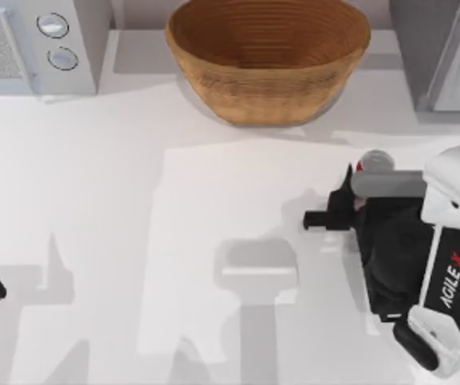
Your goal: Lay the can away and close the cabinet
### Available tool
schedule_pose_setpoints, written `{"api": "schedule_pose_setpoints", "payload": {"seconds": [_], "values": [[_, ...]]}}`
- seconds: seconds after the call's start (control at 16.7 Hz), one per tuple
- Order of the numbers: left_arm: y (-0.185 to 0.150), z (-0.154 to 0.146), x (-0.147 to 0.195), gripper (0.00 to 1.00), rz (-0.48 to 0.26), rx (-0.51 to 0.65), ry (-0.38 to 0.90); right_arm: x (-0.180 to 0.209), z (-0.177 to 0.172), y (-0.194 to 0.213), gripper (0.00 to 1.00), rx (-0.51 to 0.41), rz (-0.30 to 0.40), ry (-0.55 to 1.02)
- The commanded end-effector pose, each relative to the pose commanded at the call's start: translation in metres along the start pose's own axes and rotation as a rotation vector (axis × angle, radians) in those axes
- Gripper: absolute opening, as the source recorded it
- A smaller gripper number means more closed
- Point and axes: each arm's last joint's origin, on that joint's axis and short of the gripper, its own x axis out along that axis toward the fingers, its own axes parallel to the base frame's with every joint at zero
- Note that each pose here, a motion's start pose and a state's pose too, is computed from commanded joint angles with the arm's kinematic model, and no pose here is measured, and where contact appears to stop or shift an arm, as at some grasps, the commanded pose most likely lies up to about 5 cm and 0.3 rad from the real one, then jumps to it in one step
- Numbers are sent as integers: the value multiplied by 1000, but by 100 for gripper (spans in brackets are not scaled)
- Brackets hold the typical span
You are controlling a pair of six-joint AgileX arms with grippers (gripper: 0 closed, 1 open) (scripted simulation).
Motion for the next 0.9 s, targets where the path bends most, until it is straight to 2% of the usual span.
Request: {"api": "schedule_pose_setpoints", "payload": {"seconds": [0.36, 0.9], "values": [[0, 0, 0, 100, 0, 0, 0, 2, 8, 2, 0, 13, 2, -14], [0, 0, 0, 100, 0, 0, 0, 3, 82, 7, 0, -3, -4, 2]]}}
